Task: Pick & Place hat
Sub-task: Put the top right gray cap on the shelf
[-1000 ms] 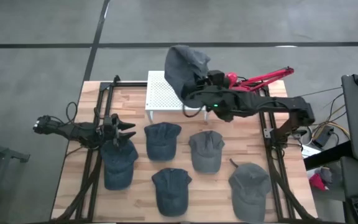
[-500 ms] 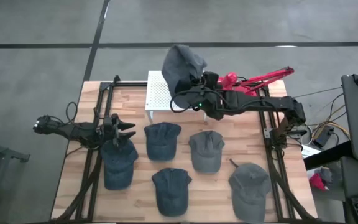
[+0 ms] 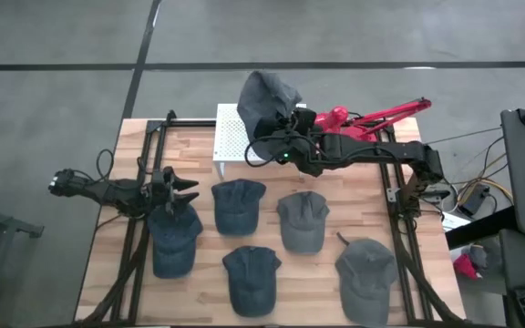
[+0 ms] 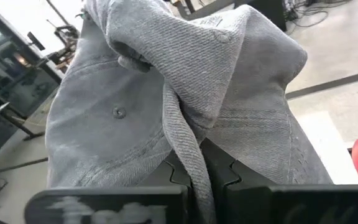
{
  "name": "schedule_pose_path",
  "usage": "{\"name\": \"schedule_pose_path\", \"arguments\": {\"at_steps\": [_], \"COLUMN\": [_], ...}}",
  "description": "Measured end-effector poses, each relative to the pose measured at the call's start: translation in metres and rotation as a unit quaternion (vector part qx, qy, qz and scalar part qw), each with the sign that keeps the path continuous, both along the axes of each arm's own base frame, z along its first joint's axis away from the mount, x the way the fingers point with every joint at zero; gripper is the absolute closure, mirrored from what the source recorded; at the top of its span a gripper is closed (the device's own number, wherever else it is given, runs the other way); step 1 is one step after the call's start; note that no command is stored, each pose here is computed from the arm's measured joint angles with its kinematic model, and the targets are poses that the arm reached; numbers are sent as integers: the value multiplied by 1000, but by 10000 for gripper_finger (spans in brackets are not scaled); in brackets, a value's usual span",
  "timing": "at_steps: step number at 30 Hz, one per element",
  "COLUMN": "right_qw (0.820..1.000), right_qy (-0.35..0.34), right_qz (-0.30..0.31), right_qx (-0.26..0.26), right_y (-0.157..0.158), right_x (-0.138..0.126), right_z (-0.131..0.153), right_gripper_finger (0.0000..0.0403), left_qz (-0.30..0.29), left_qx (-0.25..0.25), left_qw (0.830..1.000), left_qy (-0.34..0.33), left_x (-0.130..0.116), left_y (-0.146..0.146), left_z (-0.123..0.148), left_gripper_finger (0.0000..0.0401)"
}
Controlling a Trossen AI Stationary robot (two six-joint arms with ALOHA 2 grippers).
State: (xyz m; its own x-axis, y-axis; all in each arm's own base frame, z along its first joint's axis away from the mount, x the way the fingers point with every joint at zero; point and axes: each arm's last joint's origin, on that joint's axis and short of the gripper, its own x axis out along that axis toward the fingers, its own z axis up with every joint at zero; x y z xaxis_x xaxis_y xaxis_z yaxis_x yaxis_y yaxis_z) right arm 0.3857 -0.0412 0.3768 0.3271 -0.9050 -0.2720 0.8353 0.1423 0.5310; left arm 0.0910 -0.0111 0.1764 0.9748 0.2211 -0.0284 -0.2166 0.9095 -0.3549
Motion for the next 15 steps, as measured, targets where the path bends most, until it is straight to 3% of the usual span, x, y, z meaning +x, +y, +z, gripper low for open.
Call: {"name": "schedule_pose_path", "arguments": {"at_steps": [5,8,15], "right_qw": [999,997,990], "right_qy": [30,40,47], "right_qz": [-23,-33,-89], "right_qx": [22,64,102], "right_y": [-12,-16,-28], "right_x": [8,6,-4], "right_z": [-25,-40,-56], "right_gripper_finger": [394,394,394], "left_qz": [0,-3,-3], "left_qx": [0,0,-1], "left_qw": [1000,1000,1000], "left_qy": [1,0,-3], "left_x": [0,0,0], "left_y": [0,0,0], "left_z": [0,-1,0], "left_gripper_finger": [178,178,178]}}
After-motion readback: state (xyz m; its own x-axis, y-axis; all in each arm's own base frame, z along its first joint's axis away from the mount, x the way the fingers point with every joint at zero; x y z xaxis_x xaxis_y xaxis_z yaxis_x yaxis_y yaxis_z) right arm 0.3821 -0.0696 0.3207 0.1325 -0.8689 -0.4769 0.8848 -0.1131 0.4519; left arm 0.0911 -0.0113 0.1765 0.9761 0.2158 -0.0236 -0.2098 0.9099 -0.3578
